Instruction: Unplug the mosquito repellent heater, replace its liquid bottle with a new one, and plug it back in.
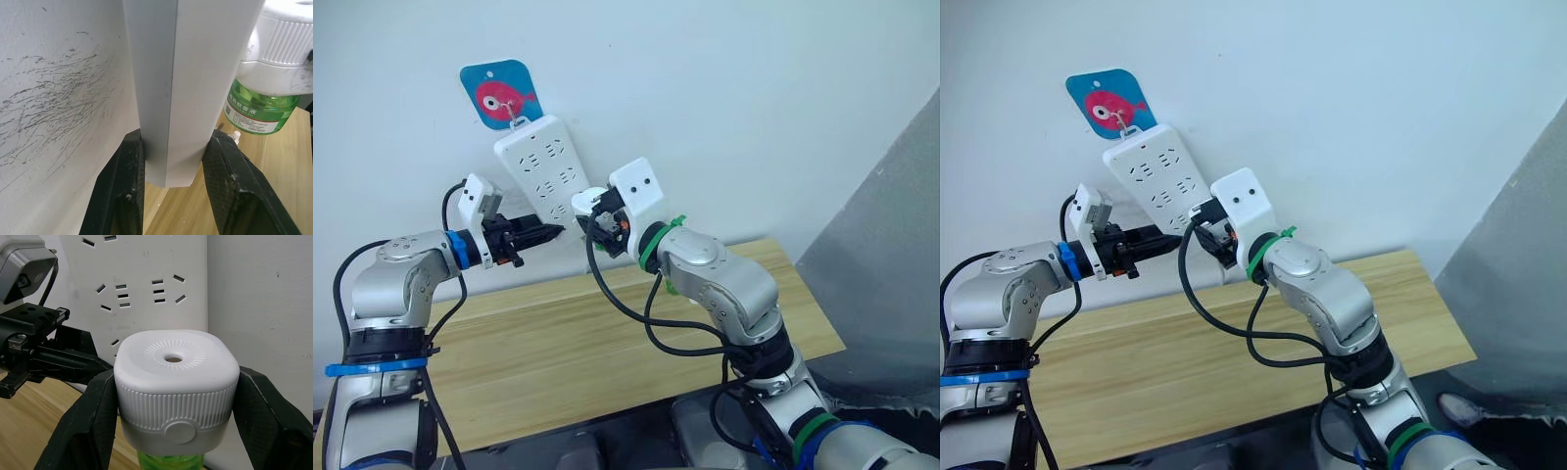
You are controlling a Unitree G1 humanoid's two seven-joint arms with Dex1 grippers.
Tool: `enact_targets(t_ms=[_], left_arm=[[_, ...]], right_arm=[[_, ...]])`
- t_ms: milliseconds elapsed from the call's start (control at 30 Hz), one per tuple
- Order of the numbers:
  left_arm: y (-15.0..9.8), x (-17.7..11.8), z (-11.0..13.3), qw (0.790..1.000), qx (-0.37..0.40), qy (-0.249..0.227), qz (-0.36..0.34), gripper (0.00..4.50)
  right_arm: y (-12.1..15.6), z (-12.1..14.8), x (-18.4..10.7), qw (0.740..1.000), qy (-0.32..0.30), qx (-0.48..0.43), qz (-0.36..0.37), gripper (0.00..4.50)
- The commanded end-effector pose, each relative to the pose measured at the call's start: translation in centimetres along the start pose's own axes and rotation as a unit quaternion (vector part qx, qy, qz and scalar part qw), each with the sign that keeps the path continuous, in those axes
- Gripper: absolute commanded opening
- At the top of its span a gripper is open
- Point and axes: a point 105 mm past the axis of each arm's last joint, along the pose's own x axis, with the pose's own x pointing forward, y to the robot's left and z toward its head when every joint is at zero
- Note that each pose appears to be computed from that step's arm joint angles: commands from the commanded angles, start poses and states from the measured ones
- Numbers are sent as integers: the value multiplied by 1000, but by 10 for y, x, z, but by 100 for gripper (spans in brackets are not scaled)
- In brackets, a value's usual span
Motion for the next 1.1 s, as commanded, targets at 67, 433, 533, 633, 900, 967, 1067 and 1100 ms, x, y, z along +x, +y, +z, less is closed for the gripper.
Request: enact_targets(t_ms=[67, 433, 533, 633, 900, 967, 1067, 1100], left_arm=[[-30, 13, 11, 997, 25, -17, -72, 129], [-33, 15, 10, 996, 23, -21, -81, 129], [-30, 14, 9, 997, 24, -20, -76, 129], [-25, 11, 7, 997, 27, -16, -65, 129], [-14, 10, 3, 998, 40, -10, -43, 129], [-10, 11, 2, 998, 48, -6, -34, 129], [-6, 13, 2, 998, 50, -11, -30, 129], [-6, 14, 2, 998, 52, -13, -30, 129]], right_arm=[[14, 18, 8, 1000, -23, -11, 13, 291], [17, 14, 21, 999, -22, 7, 40, 291], [19, 16, 21, 999, -27, 12, 44, 291], [18, 21, 14, 998, -39, 23, 49, 326], [12, 27, -6, 998, -40, -5, 52, 450], [6, 27, -14, 998, -37, -26, 48, 450], [-2, 26, -30, 997, -34, -52, 48, 450], [-4, 26, -36, 996, -34, -60, 52, 450]])
